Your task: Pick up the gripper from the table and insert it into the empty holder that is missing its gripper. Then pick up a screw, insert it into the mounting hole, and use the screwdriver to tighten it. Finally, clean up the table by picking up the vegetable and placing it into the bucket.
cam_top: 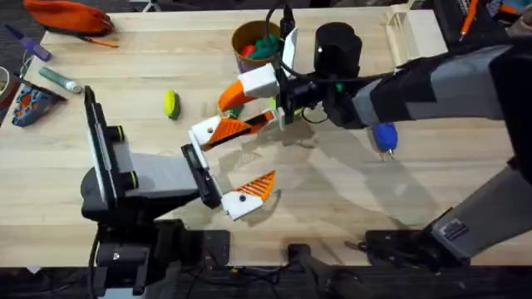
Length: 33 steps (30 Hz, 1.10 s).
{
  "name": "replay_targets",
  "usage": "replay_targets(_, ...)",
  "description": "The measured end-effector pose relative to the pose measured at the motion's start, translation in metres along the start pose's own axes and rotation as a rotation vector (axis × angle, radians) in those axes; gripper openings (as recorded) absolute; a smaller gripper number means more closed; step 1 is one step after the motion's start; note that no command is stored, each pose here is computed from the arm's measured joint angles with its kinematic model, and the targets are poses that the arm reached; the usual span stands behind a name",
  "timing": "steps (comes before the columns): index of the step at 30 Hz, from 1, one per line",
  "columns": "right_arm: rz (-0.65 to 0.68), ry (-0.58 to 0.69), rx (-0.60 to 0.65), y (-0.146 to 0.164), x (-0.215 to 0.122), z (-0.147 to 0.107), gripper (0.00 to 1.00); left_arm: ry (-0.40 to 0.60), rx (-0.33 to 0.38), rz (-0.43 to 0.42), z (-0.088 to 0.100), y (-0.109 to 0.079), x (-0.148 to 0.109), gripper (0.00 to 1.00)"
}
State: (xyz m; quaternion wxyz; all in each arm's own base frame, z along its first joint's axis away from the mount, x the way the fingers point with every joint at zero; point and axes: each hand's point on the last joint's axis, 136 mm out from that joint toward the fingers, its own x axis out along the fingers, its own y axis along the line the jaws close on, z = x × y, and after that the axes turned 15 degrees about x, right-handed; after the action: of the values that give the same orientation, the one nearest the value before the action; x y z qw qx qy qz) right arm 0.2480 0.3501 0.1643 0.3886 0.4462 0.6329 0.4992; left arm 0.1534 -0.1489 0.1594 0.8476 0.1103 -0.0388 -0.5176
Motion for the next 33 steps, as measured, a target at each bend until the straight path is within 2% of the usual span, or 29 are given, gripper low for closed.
replay_targets(12, -0.009, -0.058, -0.02, 0.001, -0.02, 0.01, 0.932, 0.0, 0.0, 0.0, 0.0, 0.0, 0.0, 0.986)
replay_targets(19, -0.099, -0.234, 0.024, 0.004, -0.065, 0.011, 0.933, -0.001, 0.0, -0.003, 0.0, 0.0, 0.0, 0.986)
replay_targets(25, -0.292, -0.397, -0.006, 0.006, -0.101, -0.005, 0.934, -0.001, 0.0, -0.003, 0.0, -0.001, 0.0, 0.986)
replay_targets(33, -0.724, -0.558, -0.157, 0.035, -0.155, -0.013, 0.937, -0.001, 0.0, -0.004, 0.0, -0.001, 0.0, 0.986)
